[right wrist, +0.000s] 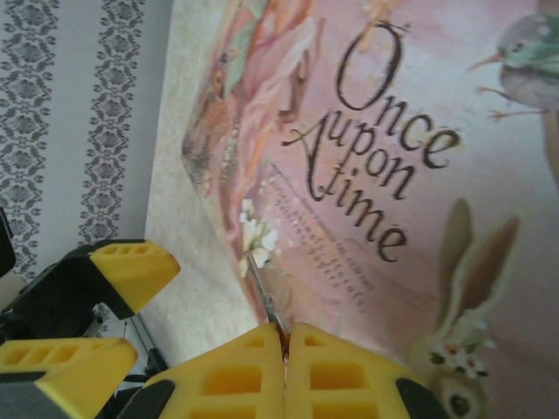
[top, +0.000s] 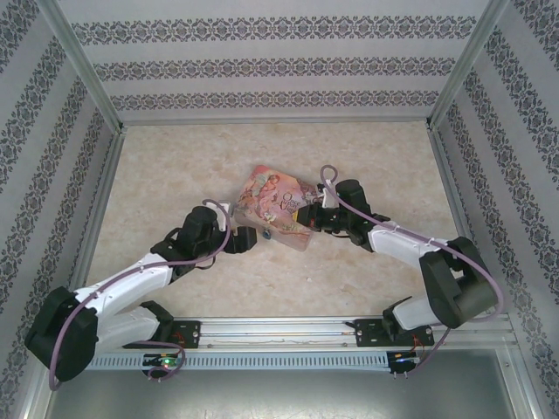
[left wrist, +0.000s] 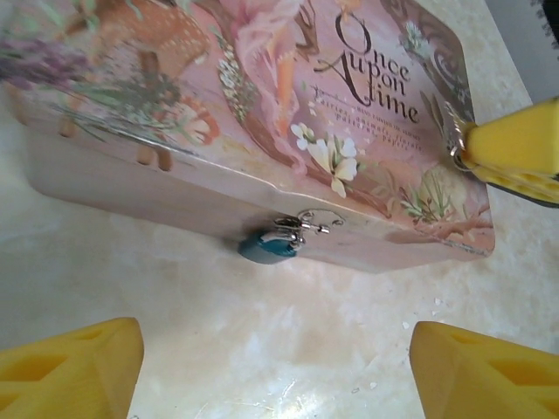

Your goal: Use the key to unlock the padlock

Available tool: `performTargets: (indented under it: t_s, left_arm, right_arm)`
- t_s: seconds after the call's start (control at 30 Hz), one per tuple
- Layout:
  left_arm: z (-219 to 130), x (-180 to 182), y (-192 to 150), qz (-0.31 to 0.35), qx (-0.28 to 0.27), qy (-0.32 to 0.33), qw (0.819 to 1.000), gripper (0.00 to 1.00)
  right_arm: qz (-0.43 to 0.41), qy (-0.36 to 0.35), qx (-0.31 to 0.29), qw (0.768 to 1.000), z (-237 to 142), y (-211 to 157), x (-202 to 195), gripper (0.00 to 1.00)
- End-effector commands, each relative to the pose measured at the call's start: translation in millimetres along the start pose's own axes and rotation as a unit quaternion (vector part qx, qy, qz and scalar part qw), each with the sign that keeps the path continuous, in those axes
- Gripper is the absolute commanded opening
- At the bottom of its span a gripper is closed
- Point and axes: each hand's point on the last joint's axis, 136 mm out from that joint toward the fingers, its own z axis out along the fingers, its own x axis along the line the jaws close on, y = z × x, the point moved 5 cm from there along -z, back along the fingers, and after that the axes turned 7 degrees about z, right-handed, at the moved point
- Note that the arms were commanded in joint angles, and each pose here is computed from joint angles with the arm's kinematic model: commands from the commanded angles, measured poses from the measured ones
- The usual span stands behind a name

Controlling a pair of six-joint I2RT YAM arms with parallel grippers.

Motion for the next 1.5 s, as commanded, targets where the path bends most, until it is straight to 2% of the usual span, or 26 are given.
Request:
performTargets:
  t_s: [0.0,0.27,0.43,0.57,0.8,1.47]
  left_arm:
    - [4.0,-11.5,15.4,0.013,-0.025,-0.044,0.999,0.78]
    - [13.1,-9.7,12.2,0.016,-0.052,-0.063,0.997,0.78]
    - [20.3,-10.0,9.1,0.020,-0.040,-0.072,0.996,0.77]
    - [28.6,-8.0,2.4,0.022,-0.016,-0.074,0.997,0.69]
    - [45.2,-5.9,-3.8,0.020,0.010,-0.083,0.996,0.66]
    - [76.1,11.7,2.2,0.012,-0.031,-0.084,0.996,0.66]
  right_arm:
    - [0.007,0.002,0.004,1.000,2.7,4.5,-0.2,0.00]
    - [0.019,-0.021,0.014,1.000,5.5,-2.2,-20.1,0.00]
    - [0.027,-0.035,0.021,0.999,9.3,-8.2,-34.5,0.00]
    - [0.032,-0.042,0.019,0.998,12.6,-10.2,-41.6,0.00]
    - [0.034,-0.045,0.020,0.998,16.0,-10.3,-44.9,0.00]
    - [0.035,-0.046,0.024,0.998,15.9,-11.9,-47.3,0.00]
